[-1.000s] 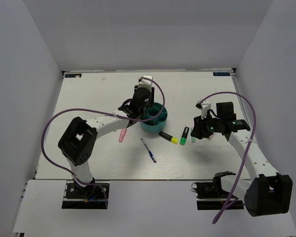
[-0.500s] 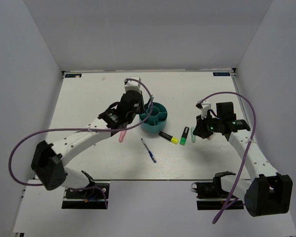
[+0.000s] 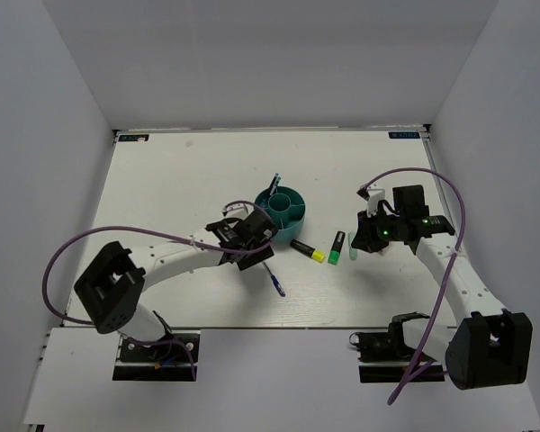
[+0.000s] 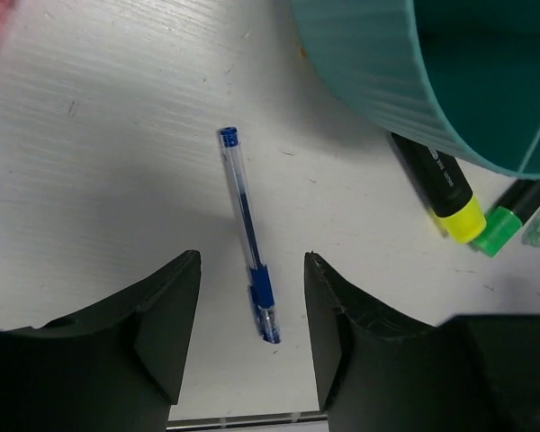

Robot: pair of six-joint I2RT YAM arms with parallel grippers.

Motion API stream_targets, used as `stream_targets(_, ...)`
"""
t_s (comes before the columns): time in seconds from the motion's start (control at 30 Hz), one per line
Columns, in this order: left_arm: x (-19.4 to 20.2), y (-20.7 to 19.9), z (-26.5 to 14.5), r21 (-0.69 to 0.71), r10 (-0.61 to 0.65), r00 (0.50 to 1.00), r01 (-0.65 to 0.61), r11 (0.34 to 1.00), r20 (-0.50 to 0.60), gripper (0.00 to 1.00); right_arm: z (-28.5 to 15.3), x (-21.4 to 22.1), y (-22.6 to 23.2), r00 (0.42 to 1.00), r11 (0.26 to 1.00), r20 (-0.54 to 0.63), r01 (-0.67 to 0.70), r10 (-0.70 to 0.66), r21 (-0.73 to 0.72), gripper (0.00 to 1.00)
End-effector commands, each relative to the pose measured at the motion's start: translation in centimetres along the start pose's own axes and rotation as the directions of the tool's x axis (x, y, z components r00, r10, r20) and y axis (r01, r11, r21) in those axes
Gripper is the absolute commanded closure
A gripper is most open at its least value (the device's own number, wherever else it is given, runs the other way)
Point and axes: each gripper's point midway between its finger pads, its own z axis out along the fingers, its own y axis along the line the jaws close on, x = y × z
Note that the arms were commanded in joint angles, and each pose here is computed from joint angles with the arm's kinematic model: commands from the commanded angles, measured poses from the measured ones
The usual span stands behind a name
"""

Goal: Sort the stationery into containers
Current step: Pick up the pen from the center of the board.

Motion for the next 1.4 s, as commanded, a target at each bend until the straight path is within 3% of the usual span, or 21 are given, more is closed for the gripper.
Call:
stream_targets(0.0,-0.4,-2.0,-0.1,0.032,-0.106,0.994,0.106,0.994,-0.001,0.40,-0.8,-2.0,-0.3,0.999,0.999,0.052,0.006,-0.008,0.035,0.90)
stream_targets(0.27,1.0,-1.0,2.6,-0.055,-0.133,0.991,0.132,0.990,-0.026,0.44,-0.9,-2.0,-0.5,0.998,0.999,0.060,0.009,-0.012,0.050,0.89)
stream_targets(0.67,2.1,-0.4,4.1,-0.178,-0.075,0.996,0.064,0.982,-0.057,0.49,-1.4,-2.0,-0.7,0.996,0.996,0.081,0.028,-0.034,0.080,0.89)
stream_targets(0.9,3.9,3.0,3.9,-0.310,-0.025,0.990,-0.019,0.951,-0.136,0.53,-1.8,-2.4,-0.7,0.994,0.995,0.105,0.035,-0.044,0.091,0.89)
stream_targets(1.33,6.1,7.5,3.1,-0.426,0.049,0.968,-0.153,0.892,-0.245,0.60,-2.4,-2.8,-0.5,0.989,0.994,0.135,0.047,-0.060,0.100,0.89)
stream_targets(1.37,6.2,7.7,3.2,-0.424,0.049,0.968,-0.153,0.893,-0.246,0.66,-2.3,-2.8,-0.5,0.989,0.994,0.133,0.044,-0.057,0.101,0.89)
